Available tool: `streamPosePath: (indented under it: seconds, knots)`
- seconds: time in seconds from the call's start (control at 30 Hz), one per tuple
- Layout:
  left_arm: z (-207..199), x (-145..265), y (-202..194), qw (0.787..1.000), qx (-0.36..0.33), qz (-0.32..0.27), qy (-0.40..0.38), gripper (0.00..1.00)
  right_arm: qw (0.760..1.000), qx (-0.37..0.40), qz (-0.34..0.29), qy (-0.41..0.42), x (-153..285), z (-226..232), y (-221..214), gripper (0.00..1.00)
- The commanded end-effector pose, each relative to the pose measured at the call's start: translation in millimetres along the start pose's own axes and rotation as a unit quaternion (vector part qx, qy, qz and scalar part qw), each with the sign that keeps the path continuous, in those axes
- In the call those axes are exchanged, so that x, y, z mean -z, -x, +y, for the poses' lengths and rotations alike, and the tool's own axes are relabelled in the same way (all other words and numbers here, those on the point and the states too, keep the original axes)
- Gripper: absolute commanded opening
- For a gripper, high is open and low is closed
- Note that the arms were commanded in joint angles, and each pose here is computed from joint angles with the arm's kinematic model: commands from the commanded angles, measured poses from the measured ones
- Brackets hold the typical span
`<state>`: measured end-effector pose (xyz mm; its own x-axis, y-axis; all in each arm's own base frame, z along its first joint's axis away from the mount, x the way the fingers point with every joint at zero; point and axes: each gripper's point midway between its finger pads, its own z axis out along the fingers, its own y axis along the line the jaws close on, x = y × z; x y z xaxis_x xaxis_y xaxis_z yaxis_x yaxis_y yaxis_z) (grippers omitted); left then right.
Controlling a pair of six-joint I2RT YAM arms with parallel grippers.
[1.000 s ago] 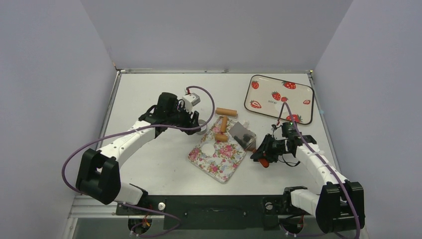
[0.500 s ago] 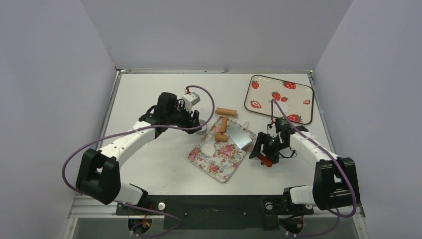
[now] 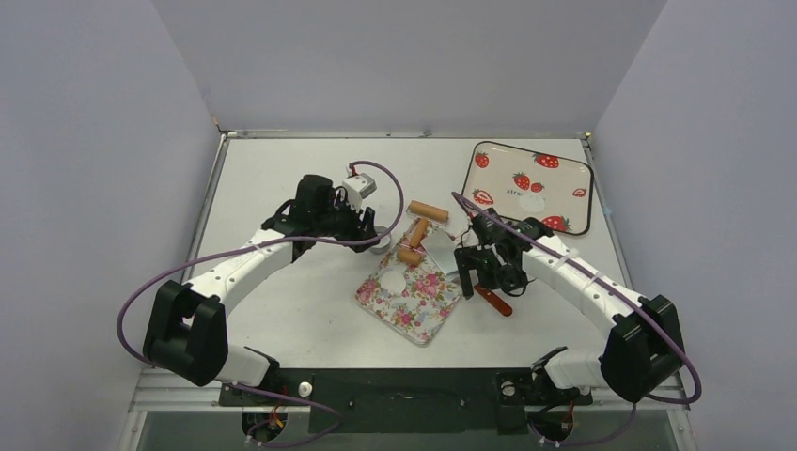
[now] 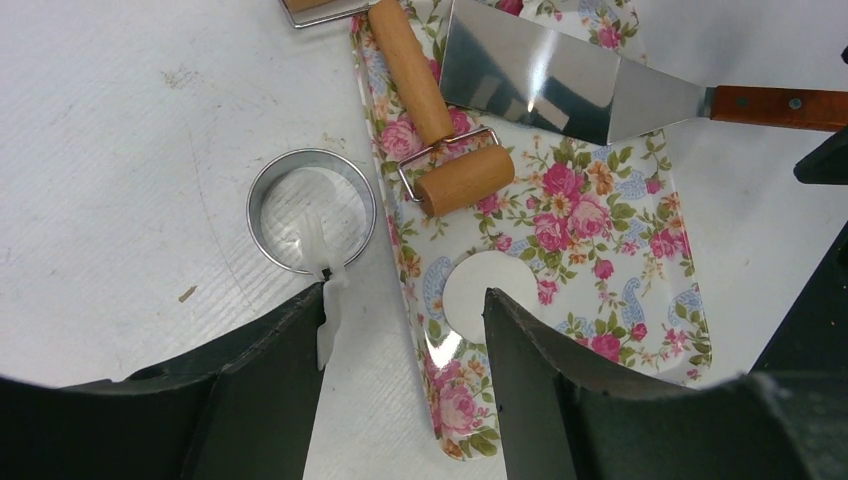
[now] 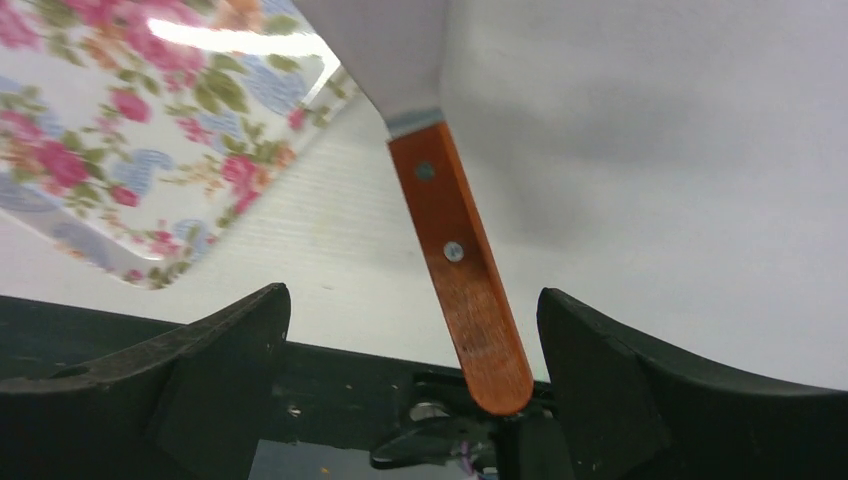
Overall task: Roll out the dumpling wrappers from the dough
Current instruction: Pick up the spatula from the work surface.
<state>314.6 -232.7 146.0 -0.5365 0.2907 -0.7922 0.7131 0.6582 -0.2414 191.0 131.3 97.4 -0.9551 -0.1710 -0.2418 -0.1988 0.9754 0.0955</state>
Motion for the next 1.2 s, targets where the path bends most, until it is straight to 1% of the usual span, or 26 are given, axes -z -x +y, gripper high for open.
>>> streamPosePath:
  seconds: [0.0, 0.13, 0.2, 0.37, 0.5, 0.57, 0.67, 0.7, 0.73, 0.77, 0.83, 0.93, 1.0, 1.07, 1.1, 1.13, 1.17]
  knots:
    - [2.1, 6.7, 14.6, 0.999, 0.008, -0.036, 0.012, 0.54, 0.995, 0.032, 0.032, -0.085, 0.6, -26.0, -15.6, 0.89]
    - [7.1, 5.9, -5.0, 0.998, 0.048, -0.022, 0.034, 0.54, 0.995, 0.043, 0.043, -0.076, -13.8, -13.9, -18.2, 0.90]
    - [15.8, 7.6, -19.1, 0.996, 0.063, -0.009, 0.065, 0.54, 0.994, 0.053, 0.056, -0.080, -21.5, -13.1, -23.0, 0.89]
    - [23.8, 9.2, -46.4, 0.989, 0.104, 0.010, 0.100, 0.54, 0.987, 0.068, 0.067, -0.130, -32.0, -29.2, -24.8, 0.86]
    - [24.0, 8.6, -56.6, 0.987, 0.119, 0.010, 0.106, 0.54, 0.985, 0.073, 0.076, -0.138, -38.2, -29.0, -19.9, 0.84]
    - [23.6, 8.9, -56.6, 0.987, 0.118, 0.009, 0.105, 0.54, 0.985, 0.073, 0.068, -0.138, -38.2, -26.0, -12.9, 0.79]
    - [24.5, 9.4, -55.4, 0.988, 0.114, 0.006, 0.107, 0.54, 0.985, 0.072, 0.060, -0.142, -36.9, -25.9, -6.8, 0.62]
    - [25.0, 9.5, -55.1, 0.988, 0.113, 0.005, 0.107, 0.54, 0.985, 0.071, 0.062, -0.145, -37.2, -27.8, -7.9, 0.45]
    - [26.0, 9.5, -55.9, 0.987, 0.115, 0.005, 0.110, 0.54, 0.985, 0.066, 0.070, -0.146, -39.4, -30.8, -11.9, 0.36]
    - [26.2, 9.0, -56.4, 0.987, 0.119, 0.004, 0.111, 0.54, 0.984, 0.063, 0.075, -0.146, -40.5, -32.4, -14.4, 0.17]
    - [23.9, 7.7, -57.3, 0.986, 0.132, 0.001, 0.106, 0.54, 0.984, 0.054, 0.081, -0.147, -40.9, -35.7, -19.4, 0.05]
    - [14.4, 4.1, -55.4, 0.986, 0.143, -0.013, 0.079, 0.54, 0.985, 0.046, 0.065, -0.151, -27.5, -36.2, -13.8, 0.00]
    - [10.4, 1.8, -62.7, 0.985, 0.157, -0.016, 0.069, 0.54, 0.986, 0.043, 0.052, -0.150, -15.9, -34.2, -7.2, 0.00]
    - [13.0, 1.1, -76.1, 0.982, 0.172, -0.007, 0.081, 0.54, 0.987, 0.045, 0.046, -0.145, -2.6, -30.2, -4.2, 0.00]
    - [14.7, 1.0, -83.3, 0.980, 0.177, -0.001, 0.087, 0.54, 0.989, 0.053, 0.031, -0.133, 6.5, -22.1, 2.1, 0.00]
    - [16.0, -0.2, -79.1, 0.980, 0.178, -0.013, 0.089, 0.54, 0.991, 0.061, 0.032, -0.118, 12.6, -15.1, 0.1, 0.00]
    - [18.0, 0.1, -84.0, 0.978, 0.183, -0.012, 0.096, 0.54, 0.991, 0.085, 0.015, -0.098, 22.1, -1.8, 2.7, 0.00]
